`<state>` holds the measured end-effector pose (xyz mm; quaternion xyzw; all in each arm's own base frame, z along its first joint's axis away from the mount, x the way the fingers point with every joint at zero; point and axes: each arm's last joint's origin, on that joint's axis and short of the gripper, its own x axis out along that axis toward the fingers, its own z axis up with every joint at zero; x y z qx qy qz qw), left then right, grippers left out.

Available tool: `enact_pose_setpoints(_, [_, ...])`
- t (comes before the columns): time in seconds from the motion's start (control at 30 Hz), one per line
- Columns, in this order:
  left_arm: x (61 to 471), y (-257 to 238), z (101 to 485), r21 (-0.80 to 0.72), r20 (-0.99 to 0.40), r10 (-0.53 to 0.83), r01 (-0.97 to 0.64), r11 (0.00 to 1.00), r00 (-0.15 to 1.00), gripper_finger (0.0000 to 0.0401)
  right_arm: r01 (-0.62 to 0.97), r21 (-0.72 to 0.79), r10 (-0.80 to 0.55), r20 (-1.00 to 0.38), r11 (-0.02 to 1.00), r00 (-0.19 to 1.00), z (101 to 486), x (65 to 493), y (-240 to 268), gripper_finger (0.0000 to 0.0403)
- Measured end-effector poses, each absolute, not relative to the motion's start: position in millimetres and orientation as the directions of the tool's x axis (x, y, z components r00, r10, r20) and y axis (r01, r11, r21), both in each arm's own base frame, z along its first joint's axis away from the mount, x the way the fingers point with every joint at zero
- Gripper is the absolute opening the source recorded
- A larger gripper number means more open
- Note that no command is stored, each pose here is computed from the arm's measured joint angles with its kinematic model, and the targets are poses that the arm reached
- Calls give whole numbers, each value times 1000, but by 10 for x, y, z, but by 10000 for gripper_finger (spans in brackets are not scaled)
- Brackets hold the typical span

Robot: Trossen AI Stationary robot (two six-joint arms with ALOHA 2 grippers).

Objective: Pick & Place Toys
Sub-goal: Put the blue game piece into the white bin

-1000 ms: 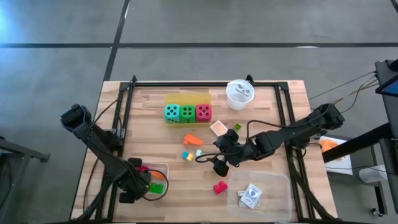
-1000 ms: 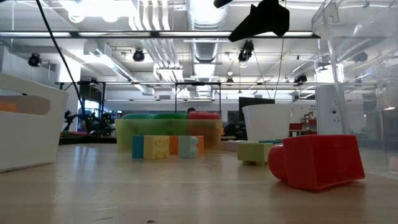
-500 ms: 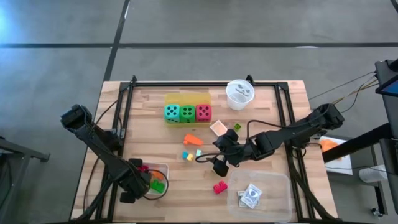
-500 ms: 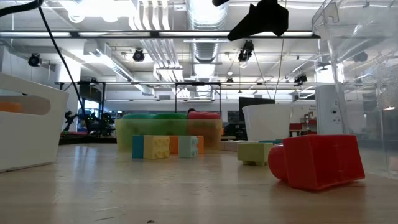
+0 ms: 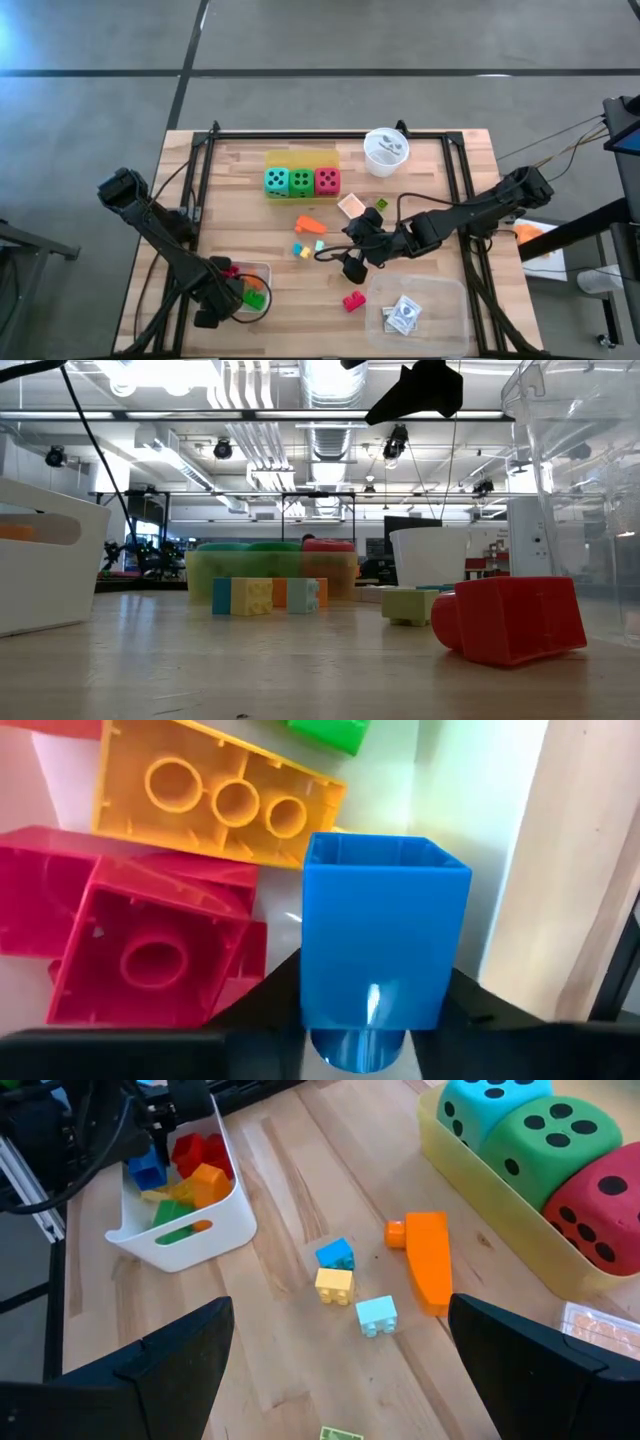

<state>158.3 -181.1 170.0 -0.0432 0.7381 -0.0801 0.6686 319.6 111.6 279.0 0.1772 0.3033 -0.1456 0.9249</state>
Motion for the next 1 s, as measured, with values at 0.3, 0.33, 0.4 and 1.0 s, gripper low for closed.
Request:
enact_pose_setpoints(0.3, [1610, -1788, 1707, -173, -979, -175, -29, 985, -104, 339, 376, 240, -162, -612, 895, 774, 2791, 3196, 1116, 363])
enact_pose_setpoints(0.33, [1610, -1790, 1707, -179, -977, -182, -33, 983, -109, 352, 376, 240, -161, -612, 895, 774, 2791, 3196, 1116, 363])
enact_pose_setpoints(0.4, [1609, -1791, 1707, -178, -978, -180, -32, 984, -108, 372, 376, 240, -161, -612, 895, 774, 2791, 3196, 1116, 363])
enact_pose_setpoints(1.0, [1643, -1828, 1831, -184, -976, -185, -25, 983, -112, 397, 376, 241, -161, -611, 895, 775, 2791, 3197, 1116, 363])
